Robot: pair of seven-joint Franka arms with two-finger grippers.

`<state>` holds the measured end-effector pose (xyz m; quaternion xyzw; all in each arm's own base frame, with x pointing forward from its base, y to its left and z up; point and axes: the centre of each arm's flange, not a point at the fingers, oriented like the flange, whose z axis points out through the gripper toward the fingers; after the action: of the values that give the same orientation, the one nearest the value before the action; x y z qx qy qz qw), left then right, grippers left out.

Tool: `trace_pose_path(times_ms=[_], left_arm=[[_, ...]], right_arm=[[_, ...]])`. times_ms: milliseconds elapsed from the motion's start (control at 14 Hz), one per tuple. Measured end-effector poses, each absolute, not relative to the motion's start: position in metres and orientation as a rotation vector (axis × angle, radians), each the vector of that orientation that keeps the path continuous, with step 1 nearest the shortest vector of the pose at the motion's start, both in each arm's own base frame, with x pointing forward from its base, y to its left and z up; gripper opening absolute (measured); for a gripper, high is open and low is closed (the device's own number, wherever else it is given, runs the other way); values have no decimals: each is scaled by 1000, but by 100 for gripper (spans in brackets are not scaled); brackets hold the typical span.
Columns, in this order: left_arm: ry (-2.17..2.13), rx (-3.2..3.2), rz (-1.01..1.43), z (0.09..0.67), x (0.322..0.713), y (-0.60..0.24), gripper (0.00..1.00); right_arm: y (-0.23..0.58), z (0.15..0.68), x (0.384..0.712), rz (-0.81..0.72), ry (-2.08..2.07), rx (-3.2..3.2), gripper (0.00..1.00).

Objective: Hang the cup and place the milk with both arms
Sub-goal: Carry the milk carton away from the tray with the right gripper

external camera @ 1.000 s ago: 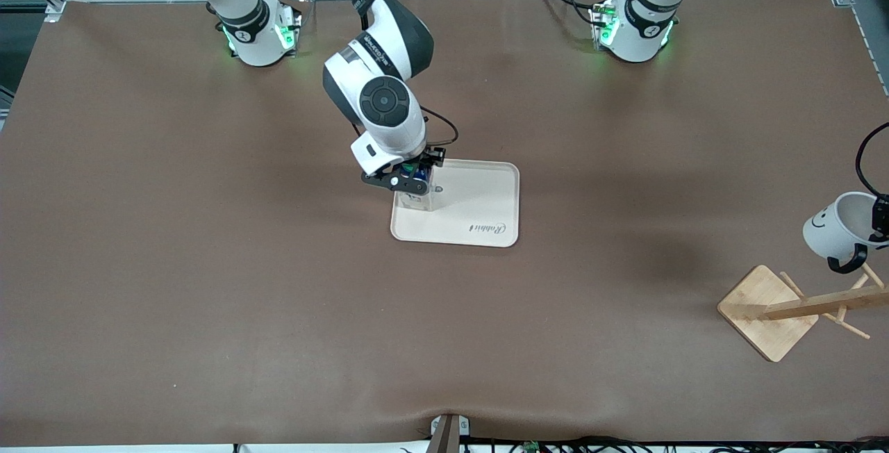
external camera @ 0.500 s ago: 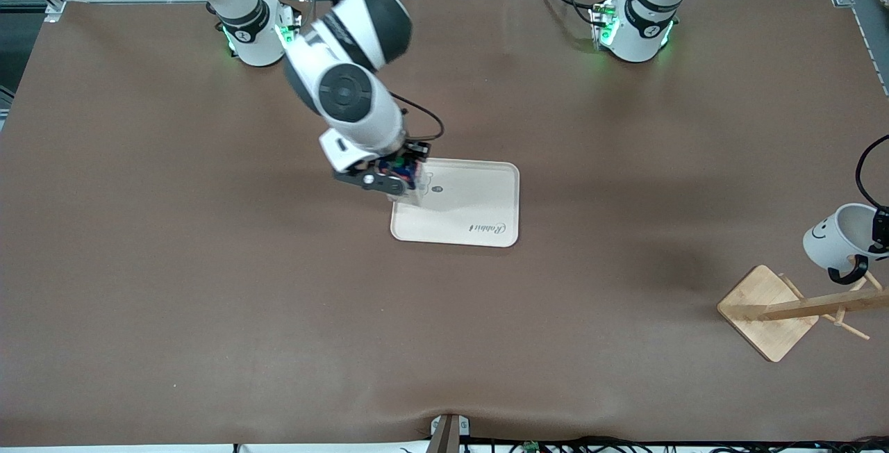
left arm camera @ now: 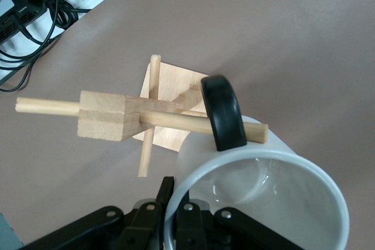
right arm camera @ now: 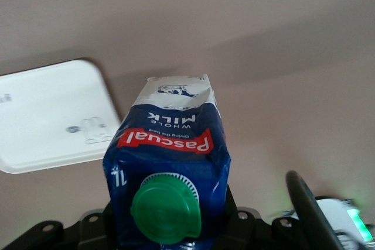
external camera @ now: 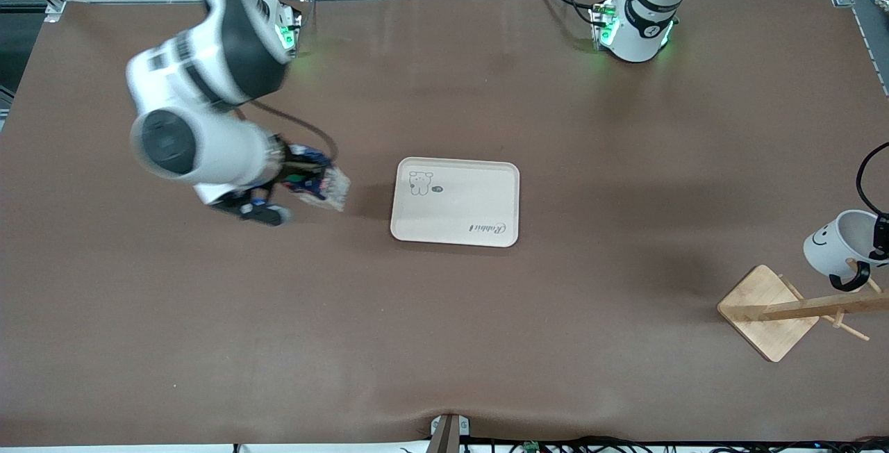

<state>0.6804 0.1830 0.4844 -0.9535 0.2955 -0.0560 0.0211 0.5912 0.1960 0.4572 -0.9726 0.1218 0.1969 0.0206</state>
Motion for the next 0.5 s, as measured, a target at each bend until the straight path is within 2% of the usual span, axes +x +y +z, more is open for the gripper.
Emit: trace_pose_path(times_ms=[214,500], left_arm=[[897,-2974,-198,484,682,183,5],[833,-3013,-216,481,682,186,5]], right_arm=[[106,442,601,641,275,-3059,64],[1,417,597,689,118,-3029,64]])
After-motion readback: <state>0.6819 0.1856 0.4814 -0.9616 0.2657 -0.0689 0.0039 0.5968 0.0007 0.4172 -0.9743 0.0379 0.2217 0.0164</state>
